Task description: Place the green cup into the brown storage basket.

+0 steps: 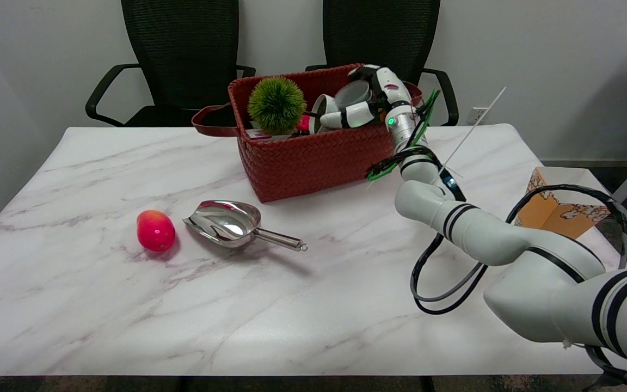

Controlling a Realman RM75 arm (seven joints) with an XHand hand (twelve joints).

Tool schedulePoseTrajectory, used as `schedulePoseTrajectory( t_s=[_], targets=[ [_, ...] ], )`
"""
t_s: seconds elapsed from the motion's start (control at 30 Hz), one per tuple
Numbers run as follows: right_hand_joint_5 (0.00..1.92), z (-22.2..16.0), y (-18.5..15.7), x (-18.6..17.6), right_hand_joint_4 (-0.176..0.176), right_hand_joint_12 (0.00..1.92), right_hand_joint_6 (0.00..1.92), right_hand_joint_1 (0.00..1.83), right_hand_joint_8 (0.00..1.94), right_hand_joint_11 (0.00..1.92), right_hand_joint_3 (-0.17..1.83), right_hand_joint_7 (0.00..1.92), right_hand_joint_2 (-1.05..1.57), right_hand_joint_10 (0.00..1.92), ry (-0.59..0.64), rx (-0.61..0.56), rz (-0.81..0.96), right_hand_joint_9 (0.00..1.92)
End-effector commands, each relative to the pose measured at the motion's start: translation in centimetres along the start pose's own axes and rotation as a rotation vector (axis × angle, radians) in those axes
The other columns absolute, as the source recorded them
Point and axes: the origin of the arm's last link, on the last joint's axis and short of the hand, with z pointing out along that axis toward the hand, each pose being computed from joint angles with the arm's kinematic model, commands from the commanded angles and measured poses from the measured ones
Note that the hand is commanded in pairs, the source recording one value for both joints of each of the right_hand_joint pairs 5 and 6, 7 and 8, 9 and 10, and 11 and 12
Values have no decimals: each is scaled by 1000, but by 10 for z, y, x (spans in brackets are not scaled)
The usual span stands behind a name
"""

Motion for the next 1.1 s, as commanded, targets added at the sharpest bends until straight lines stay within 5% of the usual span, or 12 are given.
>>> schedulePoseTrajectory(
  t_s=[0.03, 0.1, 0.17, 0.53, 1.1],
  targets=[
    [0, -2, 4, 15, 0, 0, 0, 1058, 282, 0, 145, 282, -377, 230, 13, 6, -41, 230],
    [0, -2, 3, 15, 0, 0, 0, 1022, 52, 0, -126, 52, -450, 66, 12, 7, -40, 66],
    [0, -1, 2, 15, 0, 0, 0, 1006, 0, 0, -175, 0, -471, 0, 13, 12, -51, 0],
    [0, -10, -10, 36, 0, 0, 0, 949, 0, 0, -175, 0, -431, 52, 108, 62, 47, 52],
    [0, -110, 25, 108, 0, 124, 0, 1015, 208, 124, 120, 208, -214, 261, 500, 79, 253, 261]
  ],
)
